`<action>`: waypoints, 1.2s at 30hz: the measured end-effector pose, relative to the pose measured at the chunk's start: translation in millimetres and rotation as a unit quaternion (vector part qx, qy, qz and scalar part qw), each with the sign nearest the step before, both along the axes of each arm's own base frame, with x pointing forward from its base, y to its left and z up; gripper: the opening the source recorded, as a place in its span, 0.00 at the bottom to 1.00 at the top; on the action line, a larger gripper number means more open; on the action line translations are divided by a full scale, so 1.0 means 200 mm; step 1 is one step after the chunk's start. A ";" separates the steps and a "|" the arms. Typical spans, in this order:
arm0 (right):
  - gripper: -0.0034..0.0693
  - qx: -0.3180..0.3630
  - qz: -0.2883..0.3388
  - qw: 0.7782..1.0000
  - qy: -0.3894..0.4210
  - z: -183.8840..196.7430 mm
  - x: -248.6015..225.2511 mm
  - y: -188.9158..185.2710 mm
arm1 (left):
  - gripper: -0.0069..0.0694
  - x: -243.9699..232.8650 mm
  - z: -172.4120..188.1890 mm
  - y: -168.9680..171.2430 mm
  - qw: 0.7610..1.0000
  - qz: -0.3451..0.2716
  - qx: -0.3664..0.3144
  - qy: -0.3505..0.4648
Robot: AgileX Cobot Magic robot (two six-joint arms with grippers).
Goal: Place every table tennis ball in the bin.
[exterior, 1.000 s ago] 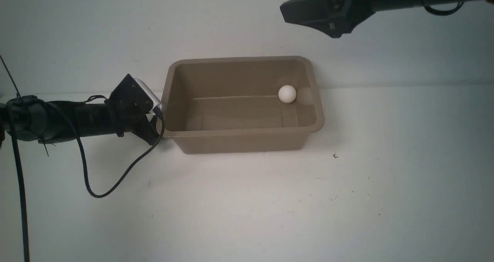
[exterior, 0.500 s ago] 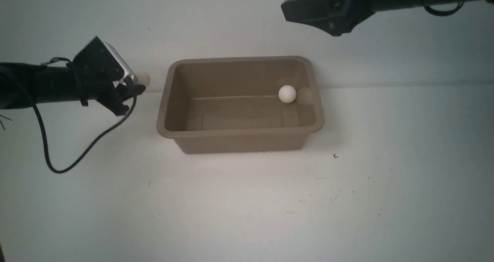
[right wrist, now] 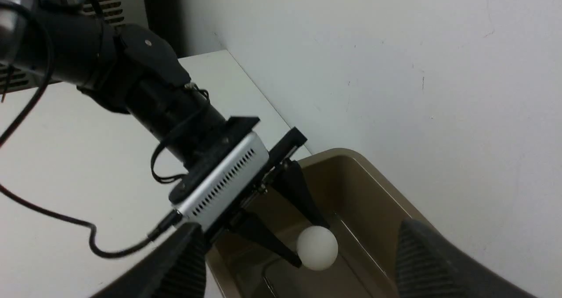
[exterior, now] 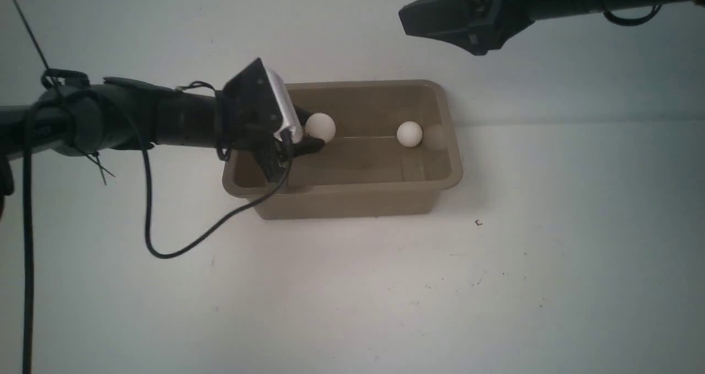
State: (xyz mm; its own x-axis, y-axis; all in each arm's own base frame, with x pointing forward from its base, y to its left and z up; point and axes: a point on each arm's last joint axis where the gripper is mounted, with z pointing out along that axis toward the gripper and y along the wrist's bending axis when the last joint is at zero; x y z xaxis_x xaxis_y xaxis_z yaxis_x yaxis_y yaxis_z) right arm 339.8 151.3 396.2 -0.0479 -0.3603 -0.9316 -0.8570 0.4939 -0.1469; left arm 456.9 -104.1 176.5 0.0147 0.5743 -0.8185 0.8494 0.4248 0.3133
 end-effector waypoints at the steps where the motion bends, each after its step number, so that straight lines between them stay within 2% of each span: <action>1: 0.77 0.000 -0.001 1.000 0.000 0.00 0.00 0.00 | 0.60 0.01 -0.01 -0.01 1.000 0.015 0.002 0.004; 6: 0.77 -0.025 -0.044 0.998 -0.037 0.02 0.03 -0.03 | 0.87 0.06 0.03 0.01 0.986 0.159 -0.043 0.039; 7: 0.77 -0.027 -0.047 0.998 -0.040 0.02 0.03 -0.04 | 0.87 0.06 0.03 0.01 0.985 0.160 -0.044 0.039; 8: 0.77 -0.041 -0.069 0.995 -0.066 0.05 0.02 -0.06 | 0.90 0.06 0.10 0.03 0.979 0.191 -0.058 0.035; 11: 0.77 -0.052 -0.117 0.984 -0.125 0.18 -0.06 -0.13 | 0.88 0.04 0.31 0.11 0.967 0.238 -0.095 0.017; 15: 0.77 -0.026 -0.207 0.954 -0.215 0.50 -0.32 -0.29 | 0.79 -0.03 0.57 0.22 0.954 0.266 -0.136 -0.022; 19: 0.77 -0.004 -0.242 0.942 -0.233 0.66 -0.58 -0.41 | 0.73 -0.09 0.73 0.27 0.950 0.270 -0.146 -0.056; 23: 0.77 0.006 -0.277 0.940 -0.200 0.74 -0.96 -0.52 | 0.72 -0.13 0.81 0.27 0.951 0.255 -0.158 -0.070; 26: 0.77 0.004 -0.305 0.936 -0.177 0.71 -1.15 -0.59 | 0.72 -0.14 0.85 0.26 0.950 0.245 -0.179 -0.068; 30: 0.77 -0.014 -0.350 0.927 -0.131 0.51 -1.37 -0.68 | 0.72 -0.16 0.88 0.24 0.950 0.226 -0.207 -0.063; 36: 0.77 -0.035 -0.359 0.930 -0.071 0.04 -1.44 -0.70 | 0.72 -0.17 0.88 0.22 0.952 0.205 -0.218 -0.058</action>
State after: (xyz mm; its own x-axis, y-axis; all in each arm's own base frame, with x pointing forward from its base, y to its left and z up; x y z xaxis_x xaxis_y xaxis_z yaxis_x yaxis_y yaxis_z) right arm 51.0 11.8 403.8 -0.1774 -0.3438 -0.9221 -0.2800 0.9159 -0.2876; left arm 422.3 -60.3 353.0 -0.0323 0.1571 -0.9870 0.5539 0.8249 0.1132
